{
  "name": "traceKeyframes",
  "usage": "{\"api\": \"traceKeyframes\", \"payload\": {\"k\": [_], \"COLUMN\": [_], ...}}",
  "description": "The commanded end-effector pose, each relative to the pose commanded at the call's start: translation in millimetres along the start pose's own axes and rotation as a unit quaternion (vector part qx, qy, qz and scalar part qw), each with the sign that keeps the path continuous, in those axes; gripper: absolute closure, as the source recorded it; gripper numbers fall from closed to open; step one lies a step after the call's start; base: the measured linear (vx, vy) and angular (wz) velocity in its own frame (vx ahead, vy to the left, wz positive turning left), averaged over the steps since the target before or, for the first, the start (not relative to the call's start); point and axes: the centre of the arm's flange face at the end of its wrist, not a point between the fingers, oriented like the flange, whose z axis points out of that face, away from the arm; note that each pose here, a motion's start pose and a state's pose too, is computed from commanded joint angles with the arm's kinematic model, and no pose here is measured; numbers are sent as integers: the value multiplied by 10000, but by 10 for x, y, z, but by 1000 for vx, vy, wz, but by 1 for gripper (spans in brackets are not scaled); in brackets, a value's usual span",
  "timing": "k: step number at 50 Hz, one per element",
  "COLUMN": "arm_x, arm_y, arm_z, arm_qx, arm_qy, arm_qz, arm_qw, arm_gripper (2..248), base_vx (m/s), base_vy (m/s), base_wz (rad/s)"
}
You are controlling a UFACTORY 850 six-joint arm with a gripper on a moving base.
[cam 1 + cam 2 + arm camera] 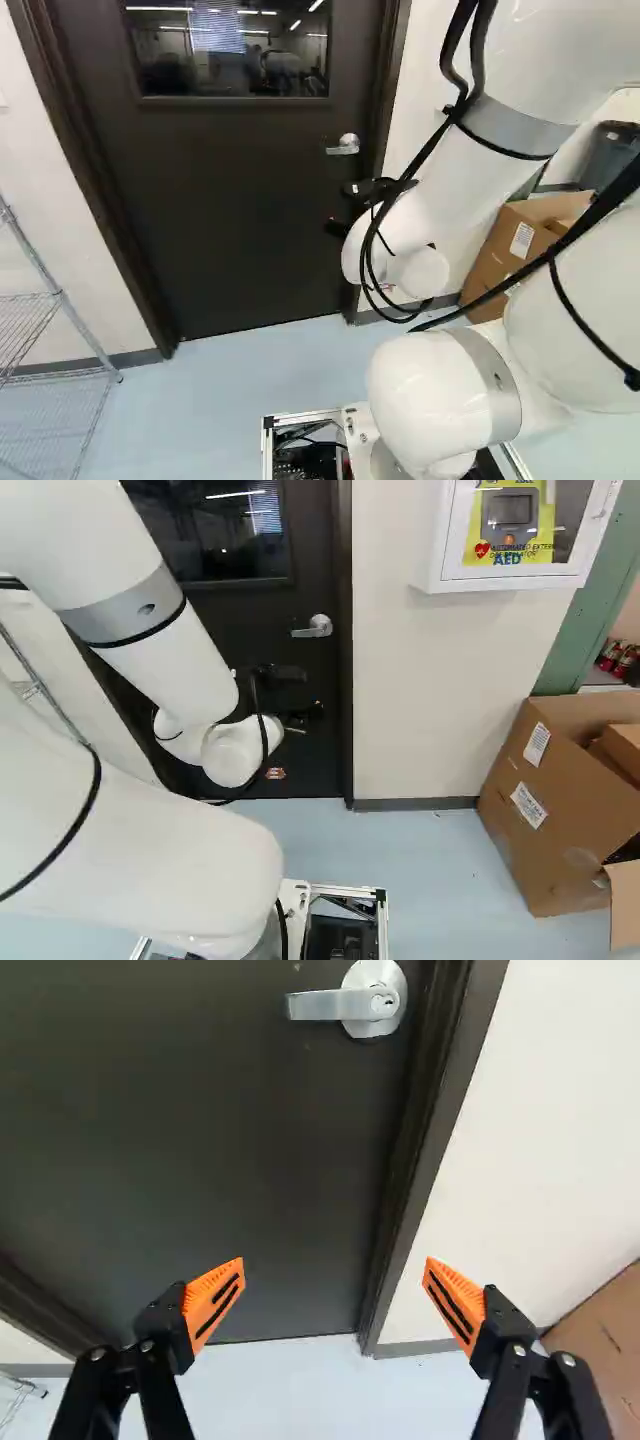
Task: Open the door and move inside
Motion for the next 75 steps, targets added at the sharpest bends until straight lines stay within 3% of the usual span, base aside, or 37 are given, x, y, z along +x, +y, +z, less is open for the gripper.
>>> {"api": "traceKeyframes", "payload": {"k": [30,55,75], "arm_x": [0,20,156], "arm_y": [0,0,0], "arm_z": [0,39,185], "arm_qx": [0,0,0], "arm_qy": [0,-11,50], "arm_qz": [0,0,0], "arm_qw": [10000,10000,10000], "arm_gripper": [3,3,3], "base_vx": [68,3,0], "base_vy": [126,6,0], "base_wz": [-100,-3,0]}}
